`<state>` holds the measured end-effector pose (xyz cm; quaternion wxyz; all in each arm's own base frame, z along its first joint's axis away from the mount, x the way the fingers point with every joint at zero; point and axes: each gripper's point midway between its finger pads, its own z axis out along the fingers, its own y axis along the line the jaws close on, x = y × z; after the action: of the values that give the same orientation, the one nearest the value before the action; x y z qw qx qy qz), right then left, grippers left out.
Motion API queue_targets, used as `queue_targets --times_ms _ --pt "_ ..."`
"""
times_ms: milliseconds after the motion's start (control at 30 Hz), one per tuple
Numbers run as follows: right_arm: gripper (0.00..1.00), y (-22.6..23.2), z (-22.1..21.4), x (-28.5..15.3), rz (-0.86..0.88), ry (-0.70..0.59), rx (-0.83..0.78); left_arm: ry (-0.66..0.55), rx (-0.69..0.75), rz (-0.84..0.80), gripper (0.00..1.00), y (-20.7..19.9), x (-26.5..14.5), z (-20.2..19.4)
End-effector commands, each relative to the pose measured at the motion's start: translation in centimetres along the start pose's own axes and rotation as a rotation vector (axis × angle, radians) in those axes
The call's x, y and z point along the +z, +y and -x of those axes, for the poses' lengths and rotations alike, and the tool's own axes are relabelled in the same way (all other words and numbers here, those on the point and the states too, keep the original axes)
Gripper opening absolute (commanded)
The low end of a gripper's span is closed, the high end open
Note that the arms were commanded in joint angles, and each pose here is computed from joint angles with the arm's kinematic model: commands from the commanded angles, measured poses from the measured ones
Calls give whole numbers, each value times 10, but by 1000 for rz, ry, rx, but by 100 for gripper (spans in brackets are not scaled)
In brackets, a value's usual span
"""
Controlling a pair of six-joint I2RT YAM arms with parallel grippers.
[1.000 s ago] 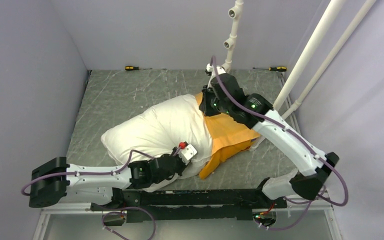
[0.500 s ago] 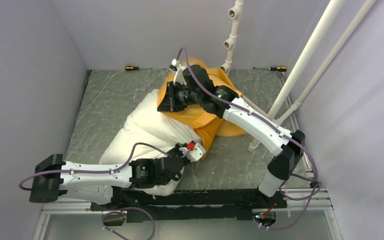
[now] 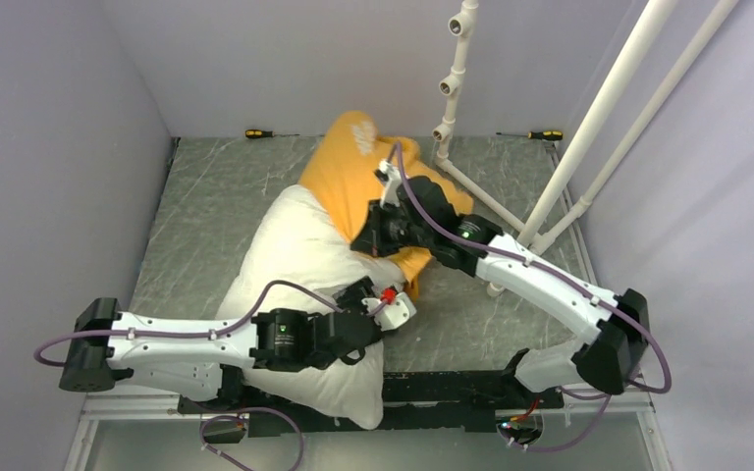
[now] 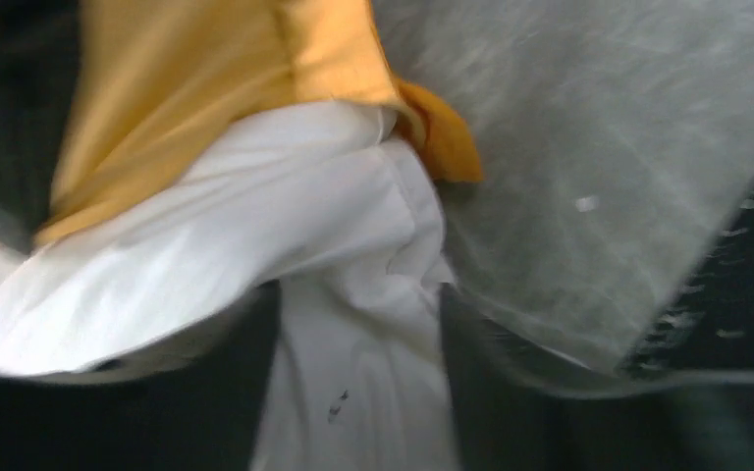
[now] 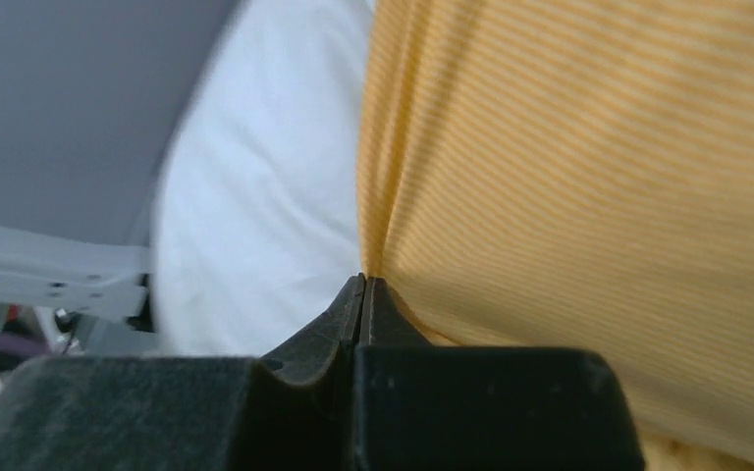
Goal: Put the pillow into the pillowcase
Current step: Stuff the pillow into the pillowcase.
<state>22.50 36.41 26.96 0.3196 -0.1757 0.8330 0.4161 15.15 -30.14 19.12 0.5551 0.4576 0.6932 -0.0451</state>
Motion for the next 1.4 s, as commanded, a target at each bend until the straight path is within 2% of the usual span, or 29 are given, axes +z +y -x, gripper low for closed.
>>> queue_targets --times_ms 0,33,167,267,367,500,600,667,767,833,900,933,1000,1033,1100,1167,1267,1367 --pt "0 -51 -57 -16 -98 112 74 -24 -242 -224 88 -20 -35 45" --pt "0 -60 -65 -16 -110 121 88 -34 -271 -261 98 -21 -43 52" --pt "0 -83 -83 -18 -154 141 110 -73 -483 -206 99 17 -70 82" --pt "0 -79 -78 -21 -139 128 107 -33 -599 -155 100 55 -76 86" --pt "0 -70 -69 -25 -112 99 104 77 -697 -101 100 92 -65 65" --pt "0 -60 -62 -29 -80 81 99 257 -774 34 99 139 -53 14" --pt "0 -56 -59 -30 -64 76 97 344 -883 77 99 170 -47 -25" --pt "0 -52 -56 -31 -54 67 96 359 -1002 74 99 190 -43 -52" --pt "0 -47 -51 -34 -37 54 98 294 -1162 -102 99 183 -30 -61" --pt "0 -43 -48 -37 -28 47 99 204 -1215 -306 85 163 -22 -49" --pt "0 -45 -46 -40 -53 54 95 130 -1246 -450 57 147 -16 -41" --pt "4 -47 -44 -42 -77 52 92 121 -1271 -478 41 140 -12 -44" --pt "31 -47 -35 -51 -115 34 81 142 -1285 -466 13 129 -7 -58" --pt "40 -46 -26 -56 -134 10 71 183 -1297 -443 2 121 -5 -71" --pt "58 -36 -4 -66 -142 -38 39 244 -1316 -403 0 112 -4 -91" --pt "70 -21 20 -71 -137 -79 -20 289 -1334 -378 0 104 -2 -106" --pt "77 -2 56 -67 -143 -132 -116 321 -1335 -342 0 96 0 -117" --pt "77 1 79 -46 -172 -147 -188 324 -1317 -321 0 93 1 -121"
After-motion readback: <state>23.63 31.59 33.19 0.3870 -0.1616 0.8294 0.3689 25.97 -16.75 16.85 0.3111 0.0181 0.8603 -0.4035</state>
